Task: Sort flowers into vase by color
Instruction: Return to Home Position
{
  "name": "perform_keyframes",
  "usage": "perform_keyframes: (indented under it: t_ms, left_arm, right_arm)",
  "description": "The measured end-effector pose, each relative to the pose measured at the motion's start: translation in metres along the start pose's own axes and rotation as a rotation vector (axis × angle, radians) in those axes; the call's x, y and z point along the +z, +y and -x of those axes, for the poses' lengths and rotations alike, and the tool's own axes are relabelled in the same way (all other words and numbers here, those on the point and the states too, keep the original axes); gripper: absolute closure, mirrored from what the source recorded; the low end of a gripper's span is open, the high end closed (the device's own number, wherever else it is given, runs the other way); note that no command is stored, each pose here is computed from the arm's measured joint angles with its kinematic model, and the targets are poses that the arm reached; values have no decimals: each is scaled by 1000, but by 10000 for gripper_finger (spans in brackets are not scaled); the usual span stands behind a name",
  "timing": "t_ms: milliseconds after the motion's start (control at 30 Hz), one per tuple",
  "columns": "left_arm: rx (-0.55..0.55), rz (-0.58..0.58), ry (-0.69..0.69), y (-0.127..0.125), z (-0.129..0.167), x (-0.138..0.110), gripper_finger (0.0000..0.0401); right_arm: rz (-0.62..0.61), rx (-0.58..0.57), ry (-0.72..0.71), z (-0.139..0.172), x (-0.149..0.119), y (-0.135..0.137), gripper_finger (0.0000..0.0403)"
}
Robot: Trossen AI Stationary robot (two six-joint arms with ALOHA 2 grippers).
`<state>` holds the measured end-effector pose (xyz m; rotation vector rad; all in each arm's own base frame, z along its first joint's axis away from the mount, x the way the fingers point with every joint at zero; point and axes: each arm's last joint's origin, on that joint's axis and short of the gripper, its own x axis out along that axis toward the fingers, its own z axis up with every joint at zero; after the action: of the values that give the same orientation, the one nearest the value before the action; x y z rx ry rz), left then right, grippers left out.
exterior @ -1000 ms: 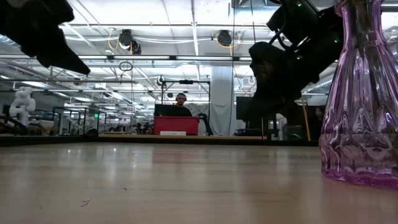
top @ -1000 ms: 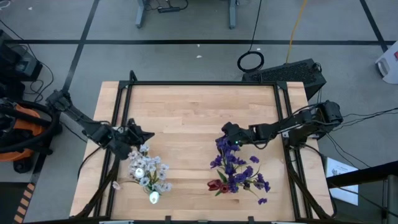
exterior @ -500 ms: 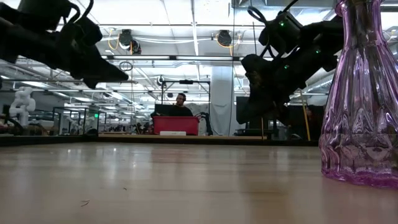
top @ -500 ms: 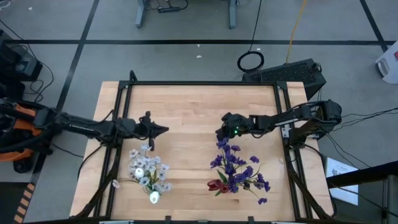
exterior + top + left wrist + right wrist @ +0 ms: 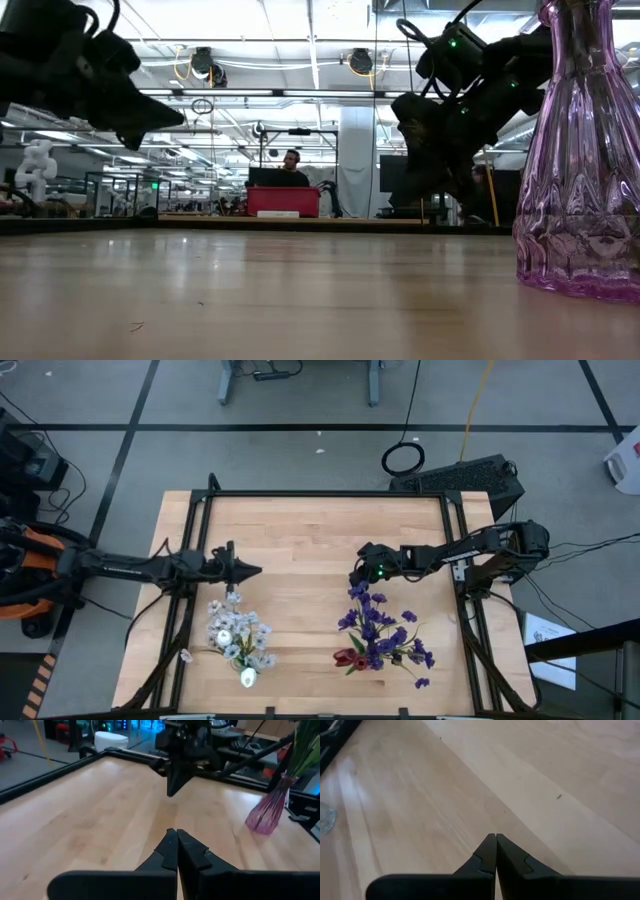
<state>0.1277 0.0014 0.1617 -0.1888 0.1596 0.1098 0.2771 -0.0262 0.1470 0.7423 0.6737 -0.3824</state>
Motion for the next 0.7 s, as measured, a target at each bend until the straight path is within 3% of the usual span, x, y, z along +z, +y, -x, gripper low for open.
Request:
perform_keyframes:
  t_ms: [167, 400, 700]
  left_arm:
    - [8, 33, 23, 2, 13, -3, 401]
    - [-14, 85, -46, 3, 29, 0, 401]
    - [-57, 3, -71, 2, 33, 3, 401]
  right_arm:
    - [-13, -1, -2, 0, 0, 0, 403]
    - [-14, -1, -2, 0, 0, 0, 403]
    - [-68, 9, 21, 0, -1, 0, 403]
